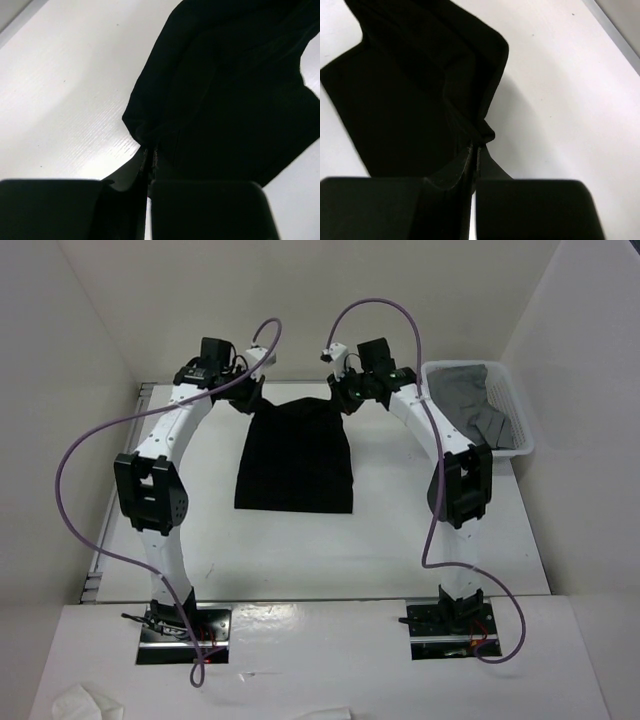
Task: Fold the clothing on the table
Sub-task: Flatten the skirt out
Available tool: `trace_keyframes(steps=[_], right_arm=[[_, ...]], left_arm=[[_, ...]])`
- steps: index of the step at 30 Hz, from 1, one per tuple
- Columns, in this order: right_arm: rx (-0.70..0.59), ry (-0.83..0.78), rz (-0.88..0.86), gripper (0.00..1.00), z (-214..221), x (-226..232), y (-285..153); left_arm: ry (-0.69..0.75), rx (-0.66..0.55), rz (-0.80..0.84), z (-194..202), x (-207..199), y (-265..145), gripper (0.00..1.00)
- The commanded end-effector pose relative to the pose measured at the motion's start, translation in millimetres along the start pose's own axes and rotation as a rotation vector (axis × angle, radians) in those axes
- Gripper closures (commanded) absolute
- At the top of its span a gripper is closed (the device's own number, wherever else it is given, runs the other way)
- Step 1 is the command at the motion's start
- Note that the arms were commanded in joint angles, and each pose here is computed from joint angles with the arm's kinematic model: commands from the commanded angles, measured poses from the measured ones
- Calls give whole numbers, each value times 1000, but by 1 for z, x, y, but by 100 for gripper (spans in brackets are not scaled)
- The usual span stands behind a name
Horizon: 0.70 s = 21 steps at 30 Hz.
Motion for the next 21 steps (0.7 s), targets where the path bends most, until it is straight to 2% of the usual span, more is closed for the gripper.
trace_keyframes(steps=[1, 3, 4, 5, 6, 7, 8, 13, 18, 21], right_arm=[[3, -2, 80, 100, 4, -20, 19], [37, -4, 120, 100, 14, -27, 27], [48, 7, 147, 75, 15, -30, 27], [64, 8, 175, 47, 20, -34, 30], [86, 8, 232, 25, 24, -41, 32], [95, 20, 257, 2, 27, -43, 32], [103, 32, 284, 1, 31, -53, 27], [66, 144, 355, 1, 33, -73, 3], [68, 94, 357, 1, 21, -62, -27], [68, 87, 320, 1, 19, -50, -39]], left_arm=[[-3, 9, -23, 3, 11, 25, 100], [-15, 37, -34, 16, 15, 37, 100], [-15, 45, -55, 19, 18, 39, 95], [-10, 40, -75, 21, 21, 42, 81], [-18, 64, -86, 31, 24, 49, 55], [-26, 72, -106, 35, 31, 52, 36], [-40, 89, -130, 40, 34, 55, 19], [-185, 95, -245, 48, 74, 50, 1], [-259, 80, -356, 41, 97, 26, 1], [-268, 84, -346, 42, 96, 19, 1]])
Point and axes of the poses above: each gripper's point midway between its finger pads, its own y axis out along the fingers, its own x axis along the line the jaws close on, z = x × y, the point moved 7 cm from there along -y, back along the fingers, and after that the axes turned 4 degrees about -y, right-handed, at the moved point
